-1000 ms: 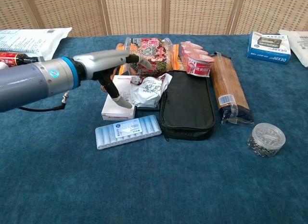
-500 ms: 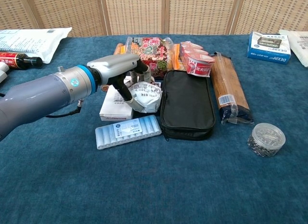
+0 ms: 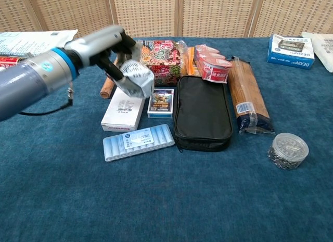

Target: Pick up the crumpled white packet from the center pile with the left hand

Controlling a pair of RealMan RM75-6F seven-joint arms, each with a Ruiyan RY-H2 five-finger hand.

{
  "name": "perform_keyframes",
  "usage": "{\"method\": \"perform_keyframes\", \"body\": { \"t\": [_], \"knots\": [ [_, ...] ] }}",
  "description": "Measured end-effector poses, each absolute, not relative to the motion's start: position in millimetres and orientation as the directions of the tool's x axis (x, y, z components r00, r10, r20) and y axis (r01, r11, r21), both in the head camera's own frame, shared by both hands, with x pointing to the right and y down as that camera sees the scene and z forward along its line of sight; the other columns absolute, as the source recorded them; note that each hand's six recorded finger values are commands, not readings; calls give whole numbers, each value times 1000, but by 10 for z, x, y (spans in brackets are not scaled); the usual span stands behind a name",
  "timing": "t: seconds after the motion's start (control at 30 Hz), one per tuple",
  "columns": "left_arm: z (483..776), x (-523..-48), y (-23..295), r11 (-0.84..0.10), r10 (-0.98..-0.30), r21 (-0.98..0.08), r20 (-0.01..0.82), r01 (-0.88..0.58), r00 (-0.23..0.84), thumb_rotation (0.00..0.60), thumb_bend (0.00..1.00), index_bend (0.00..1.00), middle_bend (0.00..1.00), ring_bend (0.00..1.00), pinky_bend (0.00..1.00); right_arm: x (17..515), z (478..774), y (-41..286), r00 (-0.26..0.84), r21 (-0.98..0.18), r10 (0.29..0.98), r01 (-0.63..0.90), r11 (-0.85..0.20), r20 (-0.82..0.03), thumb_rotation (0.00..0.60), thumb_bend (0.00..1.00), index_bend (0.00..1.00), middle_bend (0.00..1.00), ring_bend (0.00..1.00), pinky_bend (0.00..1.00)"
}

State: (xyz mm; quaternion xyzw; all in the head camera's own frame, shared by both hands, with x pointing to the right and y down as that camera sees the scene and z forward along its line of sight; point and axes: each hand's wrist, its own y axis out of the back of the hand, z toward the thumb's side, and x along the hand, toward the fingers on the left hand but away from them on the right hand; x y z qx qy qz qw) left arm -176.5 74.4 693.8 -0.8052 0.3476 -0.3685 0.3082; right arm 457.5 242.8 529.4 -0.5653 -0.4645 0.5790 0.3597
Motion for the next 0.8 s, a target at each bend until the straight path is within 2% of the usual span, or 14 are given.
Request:
{"method": "perform_keyframes", "body": {
  "t": [0.13,0.33,0.57,0.7,0.8],
  "knots": [
    [6678,-1908,660,-523,-824,-744,315,-416,471,600,0,718,720,882,324,4535,5338,2409,-88,-942,941,117,-315,-326,517,29,0,0,0,0],
    [6174,-2057,516,-419,-878,-723,169,-549,447,600,0,714,717,878,321,4480,5427,2395,-67,-936,940,135,-325,-336,518,30,0,0,0,0],
    [5628,-2136,392,-315,-911,-630,-9,-710,412,600,0,713,717,873,313,4467,5442,2395,-61,-937,942,141,-320,-331,517,29,0,0,0,0],
    [5413,-2167,356,-282,-915,-580,-77,-765,395,600,0,711,715,868,305,4470,5448,2405,-63,-935,940,140,-325,-336,515,30,0,0,0,0],
    [5370,-2178,353,-275,-914,-585,-87,-763,396,600,0,711,715,866,302,4471,5454,2398,-63,-935,939,139,-328,-339,515,28,0,0,0,0]
  ]
}}
